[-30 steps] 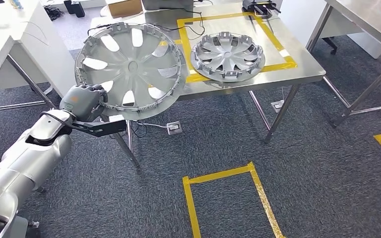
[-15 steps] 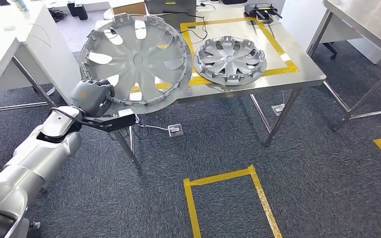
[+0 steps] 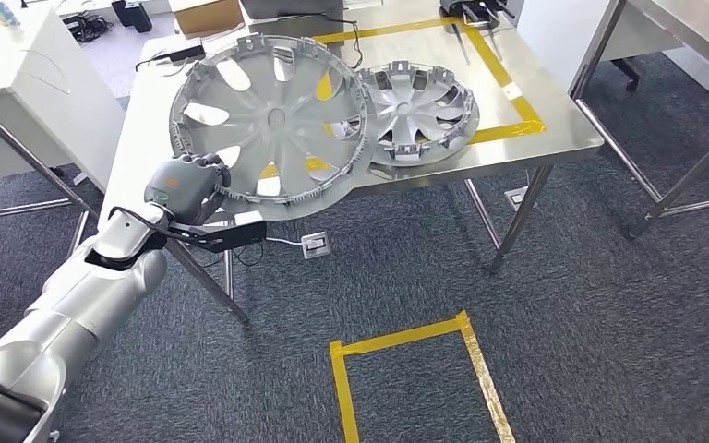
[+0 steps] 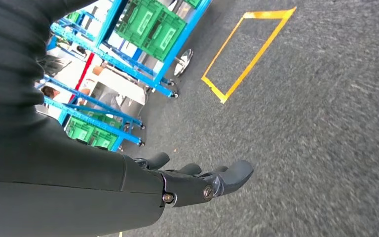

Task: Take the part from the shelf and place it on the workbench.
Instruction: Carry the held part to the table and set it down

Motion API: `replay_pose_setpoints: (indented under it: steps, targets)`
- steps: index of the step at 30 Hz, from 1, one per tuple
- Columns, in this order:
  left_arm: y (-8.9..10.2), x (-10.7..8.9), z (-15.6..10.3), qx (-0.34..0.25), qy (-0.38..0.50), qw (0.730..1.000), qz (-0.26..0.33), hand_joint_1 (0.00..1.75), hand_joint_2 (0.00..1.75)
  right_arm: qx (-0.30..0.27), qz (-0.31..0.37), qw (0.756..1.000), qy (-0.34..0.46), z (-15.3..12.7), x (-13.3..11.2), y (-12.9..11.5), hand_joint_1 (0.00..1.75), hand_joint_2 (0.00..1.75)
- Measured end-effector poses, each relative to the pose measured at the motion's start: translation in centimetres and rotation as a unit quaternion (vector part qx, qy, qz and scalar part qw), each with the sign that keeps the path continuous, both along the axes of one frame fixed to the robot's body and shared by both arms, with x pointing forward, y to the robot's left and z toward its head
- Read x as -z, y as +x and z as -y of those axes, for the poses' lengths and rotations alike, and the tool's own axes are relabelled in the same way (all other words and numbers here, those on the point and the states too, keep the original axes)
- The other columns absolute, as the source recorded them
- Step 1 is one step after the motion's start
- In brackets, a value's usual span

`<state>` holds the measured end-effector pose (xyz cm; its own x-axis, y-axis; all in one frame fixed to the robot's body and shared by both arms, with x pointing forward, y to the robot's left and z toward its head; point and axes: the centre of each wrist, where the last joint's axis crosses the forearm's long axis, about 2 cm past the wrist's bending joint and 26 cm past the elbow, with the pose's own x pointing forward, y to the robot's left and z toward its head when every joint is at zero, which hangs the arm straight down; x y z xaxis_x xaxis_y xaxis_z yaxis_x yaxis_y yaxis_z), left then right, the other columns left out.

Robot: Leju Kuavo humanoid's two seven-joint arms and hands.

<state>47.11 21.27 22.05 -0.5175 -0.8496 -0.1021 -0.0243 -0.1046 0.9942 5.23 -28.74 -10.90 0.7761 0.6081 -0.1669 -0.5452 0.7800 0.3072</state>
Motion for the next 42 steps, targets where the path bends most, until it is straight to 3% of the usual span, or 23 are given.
replay_pose_setpoints:
  steps: [7, 14, 22, 42]
  targets:
    - [-0.3, 1.0, -0.7, -0.008, 0.004, 1.0, -0.012, 1.75, 1.75, 0.001, -0.004, 1.0, 0.004, -0.5, 0.1, -0.7, 0.0, 1.75]
    - [-0.2, 0.6, -0.3, -0.008, 0.003, 1.0, -0.003, 1.75, 1.75, 0.002, 0.007, 1.0, -0.004, -0.3, 0.0, 0.1, 0.0, 1.75]
    - [-0.6, 1.7, -0.4, -0.01, 0.005, 1.0, -0.008, 1.75, 1.75, 0.001, 0.009, 1.0, -0.006, -0.1, 0.0, 0.2, 0.0, 1.75]
    - [-0.9, 2.4, -1.9, -0.046, -0.07, 0.996, 0.018, 1.75, 1.75, -0.009, 0.004, 1.0, -0.011, -0.2, 0.0, 0.3, 0.0, 1.75]
